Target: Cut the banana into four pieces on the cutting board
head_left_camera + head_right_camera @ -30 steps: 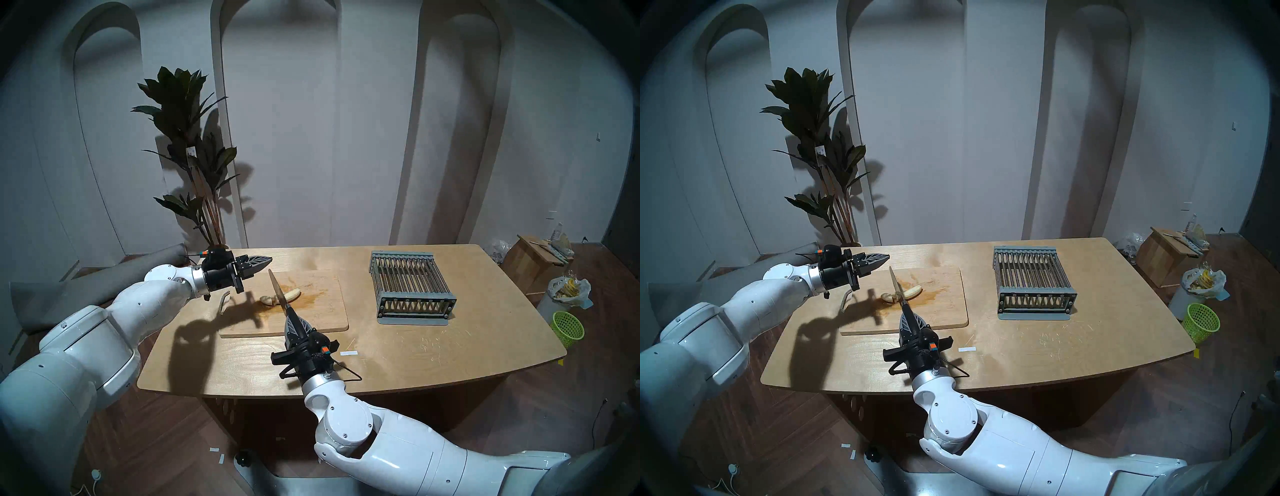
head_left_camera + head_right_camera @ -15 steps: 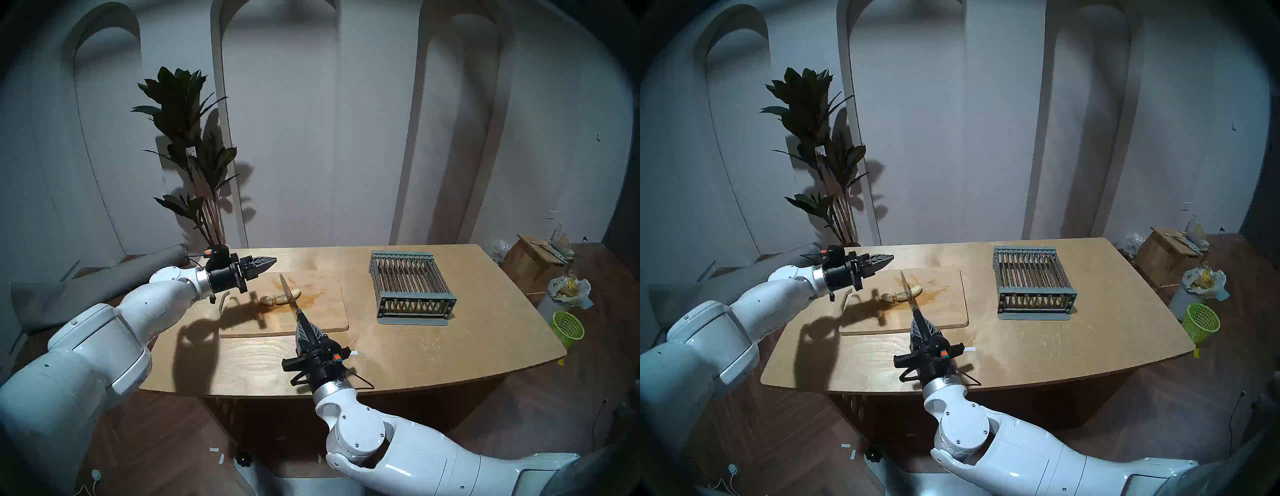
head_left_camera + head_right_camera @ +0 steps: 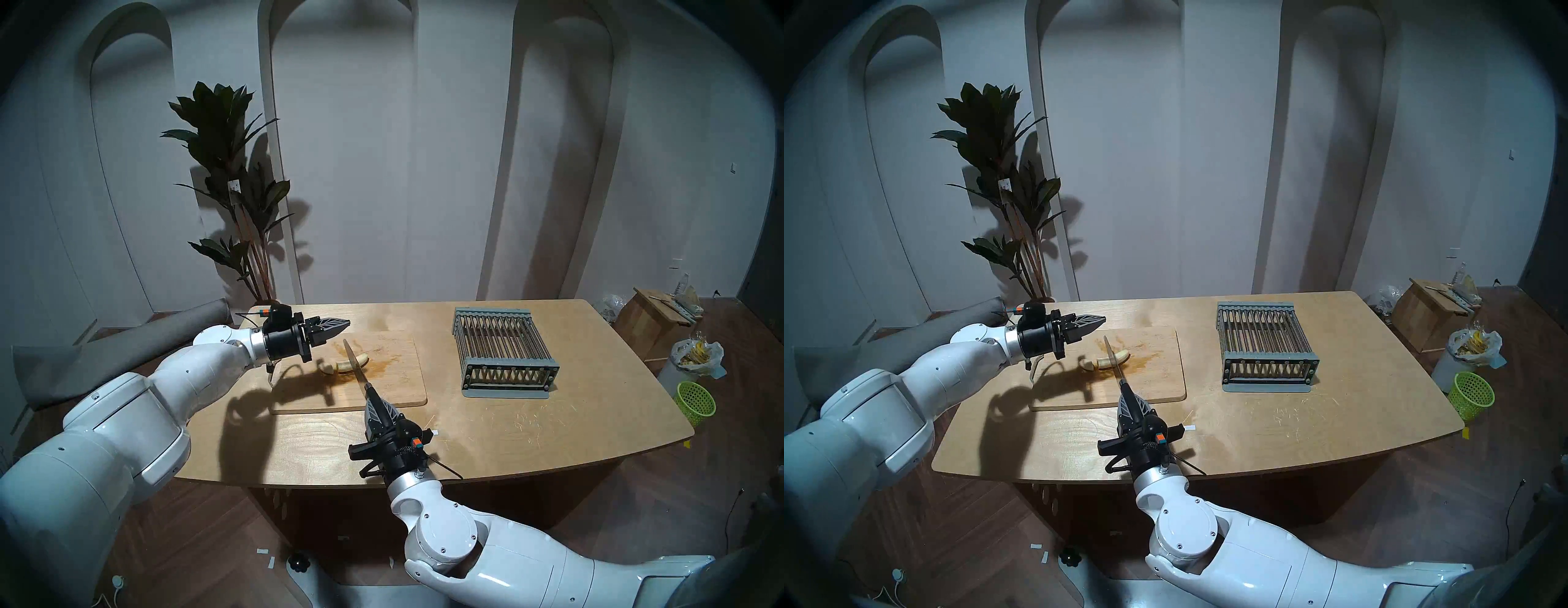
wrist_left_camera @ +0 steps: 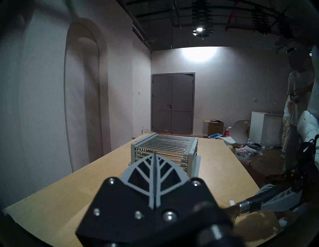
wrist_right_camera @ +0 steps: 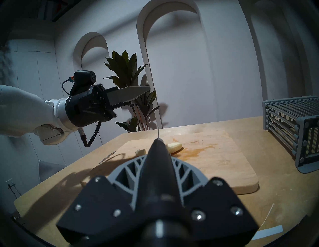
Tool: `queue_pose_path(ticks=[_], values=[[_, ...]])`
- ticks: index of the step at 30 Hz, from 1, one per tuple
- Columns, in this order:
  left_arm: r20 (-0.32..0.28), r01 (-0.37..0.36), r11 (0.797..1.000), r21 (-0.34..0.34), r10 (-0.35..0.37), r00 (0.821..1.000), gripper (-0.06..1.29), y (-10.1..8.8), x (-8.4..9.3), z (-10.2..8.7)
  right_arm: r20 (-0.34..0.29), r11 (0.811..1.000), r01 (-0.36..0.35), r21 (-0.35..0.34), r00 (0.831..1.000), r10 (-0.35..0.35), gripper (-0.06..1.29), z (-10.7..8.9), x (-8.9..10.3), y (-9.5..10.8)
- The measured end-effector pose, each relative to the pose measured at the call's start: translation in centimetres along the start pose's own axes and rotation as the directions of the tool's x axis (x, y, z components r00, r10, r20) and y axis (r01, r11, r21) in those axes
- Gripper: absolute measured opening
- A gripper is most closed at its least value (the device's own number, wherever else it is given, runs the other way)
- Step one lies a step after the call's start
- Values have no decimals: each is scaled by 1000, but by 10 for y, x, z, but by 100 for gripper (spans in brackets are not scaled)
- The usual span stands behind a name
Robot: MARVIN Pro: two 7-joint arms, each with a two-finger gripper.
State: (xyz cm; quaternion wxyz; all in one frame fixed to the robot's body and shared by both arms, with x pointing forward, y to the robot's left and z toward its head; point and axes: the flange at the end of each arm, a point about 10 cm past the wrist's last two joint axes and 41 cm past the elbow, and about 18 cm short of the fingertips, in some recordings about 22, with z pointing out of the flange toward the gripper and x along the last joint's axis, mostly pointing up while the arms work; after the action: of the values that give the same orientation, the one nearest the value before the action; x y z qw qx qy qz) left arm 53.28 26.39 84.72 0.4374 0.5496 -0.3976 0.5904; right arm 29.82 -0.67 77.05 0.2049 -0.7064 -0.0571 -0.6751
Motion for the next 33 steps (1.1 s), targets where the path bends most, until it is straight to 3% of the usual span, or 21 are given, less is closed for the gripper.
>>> queue_pose_path(ticks=[9,12,13,20,33], values=[[-20,3,989,-151,-6,1000,-3,18,9,30,0,1000,-4,2,1000,4,27,0,0,0],[30,-5,982,-187,11,999,-3,23,5,28,-1,1000,-5,3,1000,5,27,0,0,0],[106,-37,978,-204,60,993,-3,26,-4,22,-1,1000,-7,5,1000,7,27,0,1,-1],[194,-138,973,-186,174,965,-3,27,-19,8,-2,1000,-10,8,1000,10,27,-1,1,-2],[186,-178,972,-151,204,961,-3,25,-21,3,-5,1000,-16,4,1000,16,27,-3,1,0]])
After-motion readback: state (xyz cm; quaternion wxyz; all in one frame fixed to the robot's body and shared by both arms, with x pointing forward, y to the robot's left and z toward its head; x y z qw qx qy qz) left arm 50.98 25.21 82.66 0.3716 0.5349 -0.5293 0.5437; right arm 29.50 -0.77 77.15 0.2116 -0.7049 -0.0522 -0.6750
